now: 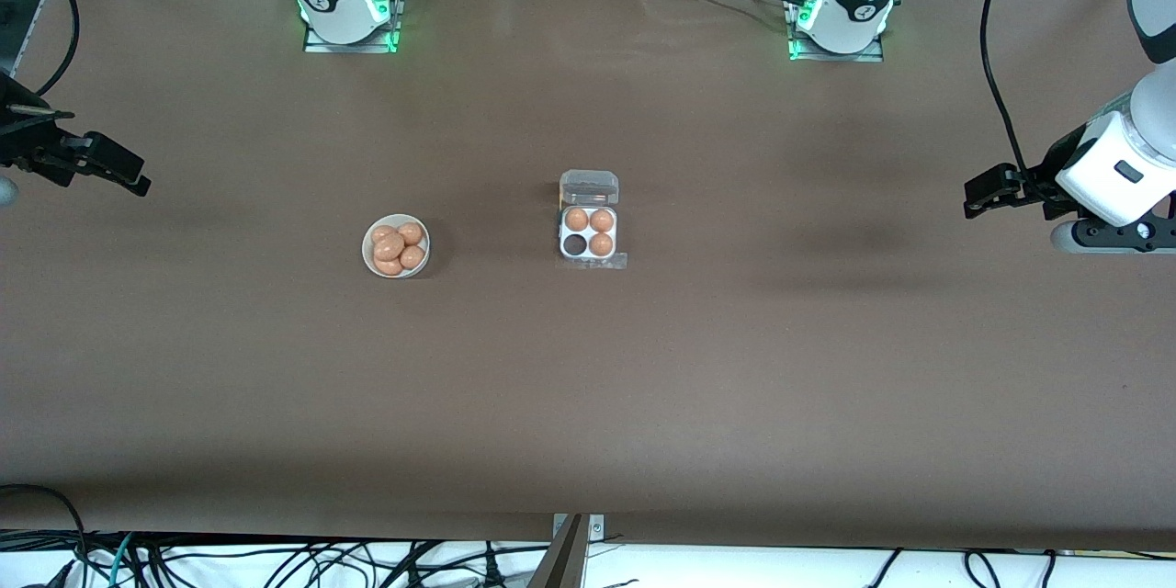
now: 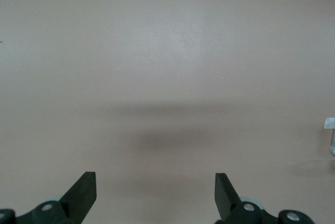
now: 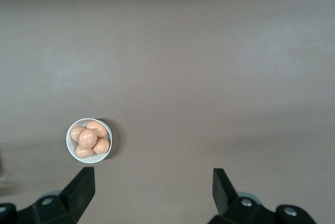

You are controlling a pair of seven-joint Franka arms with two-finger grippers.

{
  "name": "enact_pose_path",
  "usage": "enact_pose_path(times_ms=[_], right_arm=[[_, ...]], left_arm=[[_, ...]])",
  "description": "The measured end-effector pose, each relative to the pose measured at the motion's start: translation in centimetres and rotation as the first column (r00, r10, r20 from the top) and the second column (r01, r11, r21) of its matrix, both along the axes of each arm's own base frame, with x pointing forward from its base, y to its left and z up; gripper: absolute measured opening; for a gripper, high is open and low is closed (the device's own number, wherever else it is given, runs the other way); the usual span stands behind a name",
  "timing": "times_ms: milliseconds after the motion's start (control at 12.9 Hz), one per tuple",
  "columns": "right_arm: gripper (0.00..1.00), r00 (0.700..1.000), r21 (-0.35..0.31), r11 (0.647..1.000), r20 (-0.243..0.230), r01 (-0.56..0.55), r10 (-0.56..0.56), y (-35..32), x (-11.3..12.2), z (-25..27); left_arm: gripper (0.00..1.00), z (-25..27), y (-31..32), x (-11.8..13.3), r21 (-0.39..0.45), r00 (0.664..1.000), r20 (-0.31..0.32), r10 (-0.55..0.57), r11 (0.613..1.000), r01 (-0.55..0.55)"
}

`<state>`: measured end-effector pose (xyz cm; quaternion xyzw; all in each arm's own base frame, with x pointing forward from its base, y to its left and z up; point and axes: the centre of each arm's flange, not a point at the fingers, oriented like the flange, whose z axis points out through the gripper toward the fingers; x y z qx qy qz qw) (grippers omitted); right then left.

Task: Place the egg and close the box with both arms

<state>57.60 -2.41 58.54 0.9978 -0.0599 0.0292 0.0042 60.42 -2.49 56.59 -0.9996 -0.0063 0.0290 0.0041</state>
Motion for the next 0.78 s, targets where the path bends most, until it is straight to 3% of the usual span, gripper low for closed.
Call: enact_pose_path(times_ms=[776], right_arm=[[1.0, 0.999, 0.004, 0.999, -0.001, 0.046, -0.046, 0.68, 0.01, -0.01]], left_arm=[[1.0, -0.01, 0.33, 0.01, -0.008, 1.0, -0.001, 0.008, 1.0, -0.008]])
